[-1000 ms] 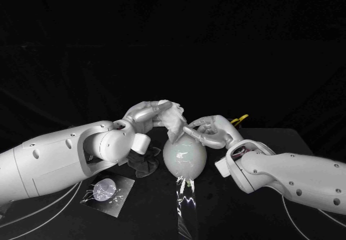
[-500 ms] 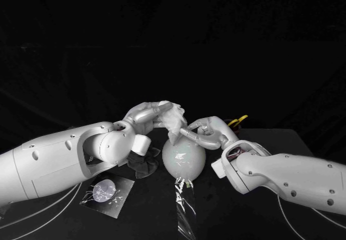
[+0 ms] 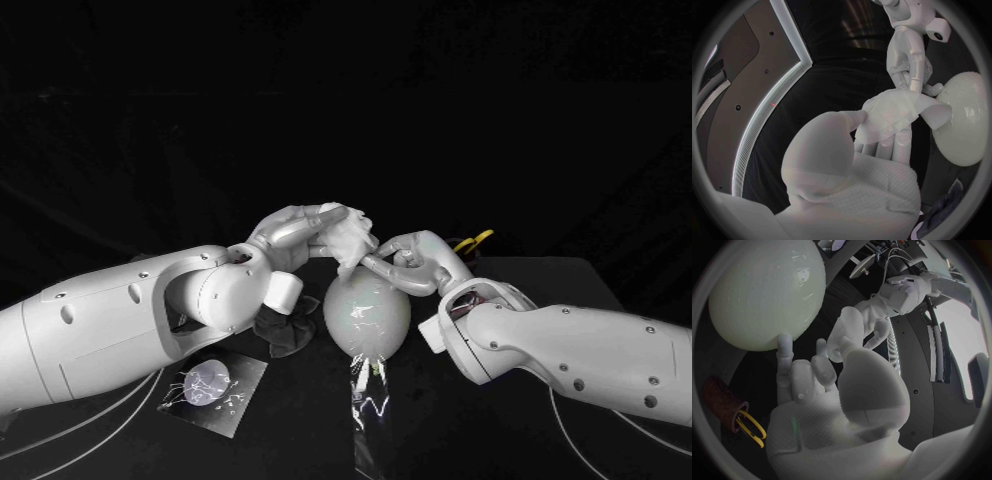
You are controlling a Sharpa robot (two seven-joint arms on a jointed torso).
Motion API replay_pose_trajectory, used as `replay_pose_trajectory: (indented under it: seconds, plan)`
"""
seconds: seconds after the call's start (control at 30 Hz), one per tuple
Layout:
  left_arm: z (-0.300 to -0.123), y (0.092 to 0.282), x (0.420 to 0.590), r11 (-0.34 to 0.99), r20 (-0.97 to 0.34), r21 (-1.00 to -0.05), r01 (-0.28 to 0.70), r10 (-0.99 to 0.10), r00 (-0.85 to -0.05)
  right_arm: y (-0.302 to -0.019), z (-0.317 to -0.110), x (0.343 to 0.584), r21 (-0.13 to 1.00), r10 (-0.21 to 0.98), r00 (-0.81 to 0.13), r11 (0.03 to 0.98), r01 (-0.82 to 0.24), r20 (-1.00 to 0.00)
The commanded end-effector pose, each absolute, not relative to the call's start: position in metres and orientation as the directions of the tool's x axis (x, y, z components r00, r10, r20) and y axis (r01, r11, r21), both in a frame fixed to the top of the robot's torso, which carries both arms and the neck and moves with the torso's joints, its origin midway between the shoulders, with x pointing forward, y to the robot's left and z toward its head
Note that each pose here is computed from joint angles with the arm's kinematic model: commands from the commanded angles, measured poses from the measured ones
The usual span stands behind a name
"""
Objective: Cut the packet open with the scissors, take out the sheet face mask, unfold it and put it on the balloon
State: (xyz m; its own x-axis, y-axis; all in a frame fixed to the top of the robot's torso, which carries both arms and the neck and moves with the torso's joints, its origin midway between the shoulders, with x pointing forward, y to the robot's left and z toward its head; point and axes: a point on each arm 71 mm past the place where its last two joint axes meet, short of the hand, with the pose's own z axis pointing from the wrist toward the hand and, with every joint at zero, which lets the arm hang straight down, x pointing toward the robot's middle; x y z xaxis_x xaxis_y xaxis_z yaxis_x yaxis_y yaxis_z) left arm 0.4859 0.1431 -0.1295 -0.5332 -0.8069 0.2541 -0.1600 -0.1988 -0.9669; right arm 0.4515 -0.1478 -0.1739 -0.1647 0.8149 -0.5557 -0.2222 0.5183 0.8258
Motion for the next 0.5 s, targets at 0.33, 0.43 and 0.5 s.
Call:
replay_pose_trajectory:
  seconds: [0.33, 0.43, 0.5]
  plan:
    - [-0.1259, 0.1382, 0.4820, -0.214, 0.266, -0.964, -0.157, -0.786, -0.558, -0.1461, -0.1728, 0.4524, 0.829, 0.819, -0.157, 0.516, -0.218, -0.551]
    - [-0.1259, 0.1383, 0.4821, -0.215, 0.266, -0.964, -0.157, -0.787, -0.557, -0.1461, -0.1726, 0.4524, 0.831, 0.822, -0.157, 0.512, -0.218, -0.548]
    - [-0.1259, 0.1391, 0.4828, -0.216, 0.265, -0.964, -0.154, -0.789, -0.555, -0.1470, -0.1727, 0.4528, 0.833, 0.824, -0.154, 0.511, -0.215, -0.545]
